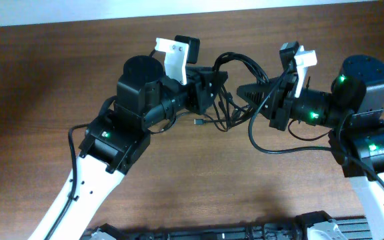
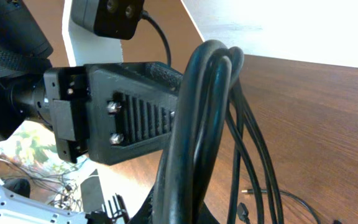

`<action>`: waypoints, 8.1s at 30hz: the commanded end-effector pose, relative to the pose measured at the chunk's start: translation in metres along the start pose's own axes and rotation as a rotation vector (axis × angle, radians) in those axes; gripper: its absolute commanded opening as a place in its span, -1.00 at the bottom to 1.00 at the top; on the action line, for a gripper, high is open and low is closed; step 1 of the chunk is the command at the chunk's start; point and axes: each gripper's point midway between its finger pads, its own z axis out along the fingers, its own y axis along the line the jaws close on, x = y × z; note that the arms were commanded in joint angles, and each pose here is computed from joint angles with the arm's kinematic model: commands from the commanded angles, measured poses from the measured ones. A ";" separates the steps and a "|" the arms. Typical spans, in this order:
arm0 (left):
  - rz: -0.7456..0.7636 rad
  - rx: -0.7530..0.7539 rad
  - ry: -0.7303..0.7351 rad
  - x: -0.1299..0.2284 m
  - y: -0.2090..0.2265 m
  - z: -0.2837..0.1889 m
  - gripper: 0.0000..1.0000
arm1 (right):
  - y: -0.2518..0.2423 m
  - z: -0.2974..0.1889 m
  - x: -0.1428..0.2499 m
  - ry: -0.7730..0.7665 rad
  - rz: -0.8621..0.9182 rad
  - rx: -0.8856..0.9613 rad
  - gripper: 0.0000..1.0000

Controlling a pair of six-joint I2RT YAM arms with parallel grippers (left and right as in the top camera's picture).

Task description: Untangle cables

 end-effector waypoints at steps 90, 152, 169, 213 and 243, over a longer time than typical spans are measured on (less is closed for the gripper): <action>-0.059 0.017 -0.029 -0.024 0.028 -0.068 0.55 | -0.063 -0.015 -0.009 -0.060 -0.018 0.392 -0.92; -0.253 0.078 0.085 0.015 0.015 0.049 -1.00 | -0.042 -0.009 -0.017 -0.085 0.002 0.271 -0.92; -0.512 0.466 -0.021 -0.082 0.010 -0.021 -1.00 | -0.121 -0.034 0.042 0.099 0.151 0.684 -0.92; -0.199 0.352 0.232 0.013 0.061 -0.029 0.98 | -0.065 -0.013 0.039 0.119 0.081 0.367 -0.92; 0.412 0.513 0.191 0.046 -0.021 0.012 -1.00 | -0.037 -0.024 0.037 0.089 0.047 0.318 0.31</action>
